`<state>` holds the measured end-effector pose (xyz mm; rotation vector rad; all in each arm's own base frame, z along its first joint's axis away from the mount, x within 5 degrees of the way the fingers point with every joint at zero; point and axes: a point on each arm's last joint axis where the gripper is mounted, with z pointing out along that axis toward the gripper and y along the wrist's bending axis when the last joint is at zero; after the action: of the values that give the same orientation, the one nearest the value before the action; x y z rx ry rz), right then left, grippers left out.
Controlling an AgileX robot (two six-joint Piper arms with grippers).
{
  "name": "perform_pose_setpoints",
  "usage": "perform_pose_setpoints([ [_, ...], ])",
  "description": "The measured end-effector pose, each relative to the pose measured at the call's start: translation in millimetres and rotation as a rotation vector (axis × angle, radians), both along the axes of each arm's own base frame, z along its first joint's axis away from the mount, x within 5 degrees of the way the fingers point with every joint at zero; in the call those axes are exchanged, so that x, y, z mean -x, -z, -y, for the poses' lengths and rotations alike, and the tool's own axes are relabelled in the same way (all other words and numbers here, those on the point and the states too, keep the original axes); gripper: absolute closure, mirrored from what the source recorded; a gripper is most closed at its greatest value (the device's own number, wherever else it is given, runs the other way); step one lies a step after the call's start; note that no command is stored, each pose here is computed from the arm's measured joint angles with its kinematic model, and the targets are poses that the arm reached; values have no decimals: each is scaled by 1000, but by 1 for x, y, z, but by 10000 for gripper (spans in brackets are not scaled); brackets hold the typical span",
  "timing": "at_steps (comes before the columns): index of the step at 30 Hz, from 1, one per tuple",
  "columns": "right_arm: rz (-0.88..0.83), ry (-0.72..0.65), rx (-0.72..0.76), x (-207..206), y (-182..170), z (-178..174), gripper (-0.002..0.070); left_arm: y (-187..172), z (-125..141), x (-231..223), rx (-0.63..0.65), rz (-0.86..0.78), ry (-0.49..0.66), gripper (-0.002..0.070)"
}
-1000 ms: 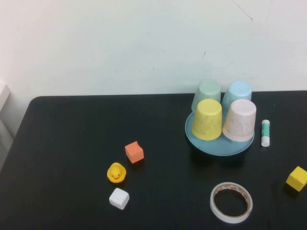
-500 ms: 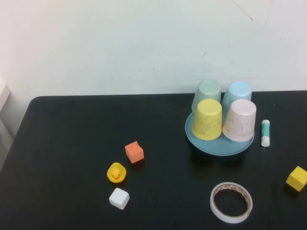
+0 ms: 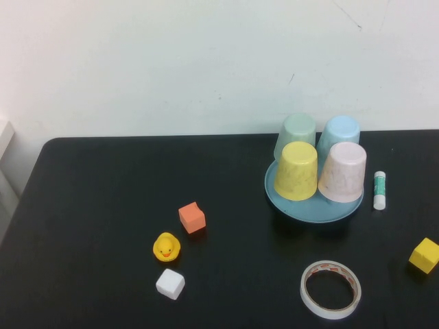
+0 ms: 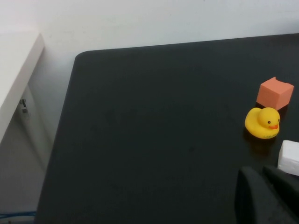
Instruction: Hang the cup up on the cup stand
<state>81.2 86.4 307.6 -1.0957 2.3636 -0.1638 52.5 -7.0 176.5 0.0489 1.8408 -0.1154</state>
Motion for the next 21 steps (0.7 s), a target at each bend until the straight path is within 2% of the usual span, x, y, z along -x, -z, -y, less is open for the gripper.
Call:
perform_pose_setpoints([
  [7,0,0,0,0,0,0,678,0,2,0,4,0,37,675],
  [21,0,0,0,0,0,0,678,0,2,0,6,-1,37,675],
])
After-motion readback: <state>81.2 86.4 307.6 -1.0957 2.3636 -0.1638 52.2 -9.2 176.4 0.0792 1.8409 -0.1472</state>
